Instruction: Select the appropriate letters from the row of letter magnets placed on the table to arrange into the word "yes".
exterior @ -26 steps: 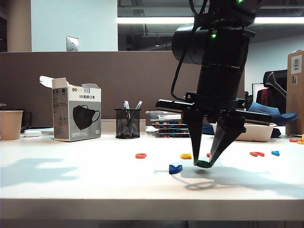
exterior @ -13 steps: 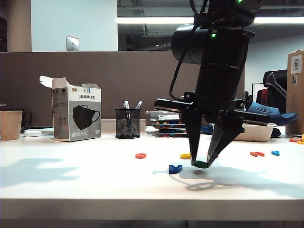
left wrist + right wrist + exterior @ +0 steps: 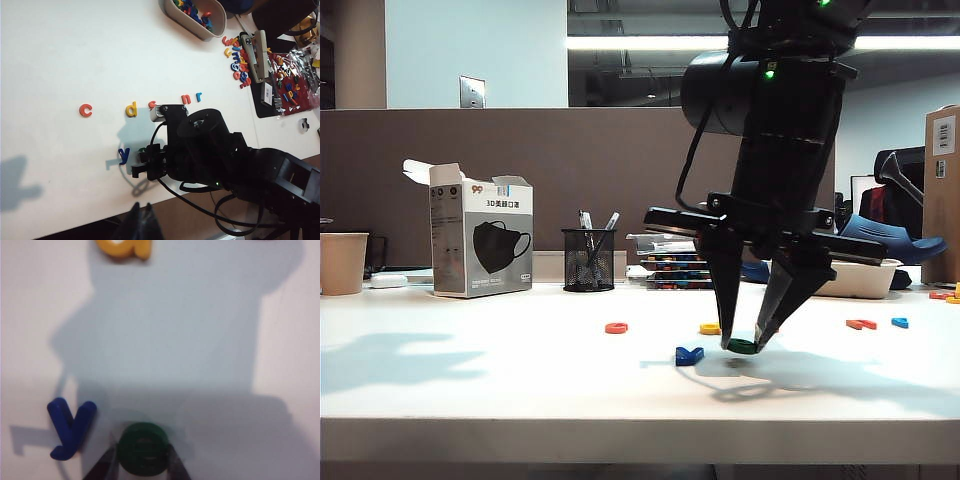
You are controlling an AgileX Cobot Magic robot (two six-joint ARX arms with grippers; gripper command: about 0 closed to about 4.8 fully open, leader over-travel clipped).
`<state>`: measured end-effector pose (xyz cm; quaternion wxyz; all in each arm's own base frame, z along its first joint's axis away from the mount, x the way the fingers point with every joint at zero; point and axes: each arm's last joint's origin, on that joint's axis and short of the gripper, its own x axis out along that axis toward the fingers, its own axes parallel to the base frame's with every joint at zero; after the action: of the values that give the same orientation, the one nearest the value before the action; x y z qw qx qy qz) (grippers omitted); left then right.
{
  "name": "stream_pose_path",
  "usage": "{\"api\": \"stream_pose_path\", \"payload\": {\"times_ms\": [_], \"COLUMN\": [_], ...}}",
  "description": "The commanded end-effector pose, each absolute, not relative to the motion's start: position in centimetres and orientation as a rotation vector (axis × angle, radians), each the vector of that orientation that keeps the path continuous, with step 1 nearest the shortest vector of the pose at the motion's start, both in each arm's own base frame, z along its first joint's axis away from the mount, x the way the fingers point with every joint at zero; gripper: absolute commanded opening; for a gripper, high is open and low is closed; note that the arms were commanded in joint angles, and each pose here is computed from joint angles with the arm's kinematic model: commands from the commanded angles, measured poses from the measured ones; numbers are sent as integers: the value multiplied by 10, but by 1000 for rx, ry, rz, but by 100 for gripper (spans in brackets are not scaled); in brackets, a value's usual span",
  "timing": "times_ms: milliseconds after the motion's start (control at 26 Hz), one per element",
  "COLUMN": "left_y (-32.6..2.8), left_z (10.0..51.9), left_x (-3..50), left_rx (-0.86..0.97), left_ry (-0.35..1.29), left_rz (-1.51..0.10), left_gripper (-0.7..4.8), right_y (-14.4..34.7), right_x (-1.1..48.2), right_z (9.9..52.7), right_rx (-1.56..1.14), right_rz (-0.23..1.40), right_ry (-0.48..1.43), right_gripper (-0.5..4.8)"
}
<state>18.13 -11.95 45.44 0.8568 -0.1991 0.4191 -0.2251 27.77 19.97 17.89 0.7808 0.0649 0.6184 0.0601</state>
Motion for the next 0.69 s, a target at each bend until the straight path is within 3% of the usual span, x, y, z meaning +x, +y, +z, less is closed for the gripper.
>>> {"api": "stream_pose_path", "payload": {"times_ms": [38, 269, 384, 692], "left_y": [-119, -119, -119, -119], "left_z": [457, 457, 457, 457], "left_x": [180, 180, 180, 180], "left_rx": [-419, -419, -419, -419], "left_ry": [861, 861, 861, 861], "left_rz": [-481, -482, -481, -481], "left_gripper": [-5, -5, -5, -5], "right_y": [200, 201, 201, 201], "right_x": [278, 278, 278, 278], "right_z": [180, 180, 180, 180], "right_rx": [141, 147, 147, 148], "right_rz": [138, 146, 146, 147], "right_ry": [1331, 1337, 1337, 1335], "right_gripper": [117, 120, 154, 154]}}
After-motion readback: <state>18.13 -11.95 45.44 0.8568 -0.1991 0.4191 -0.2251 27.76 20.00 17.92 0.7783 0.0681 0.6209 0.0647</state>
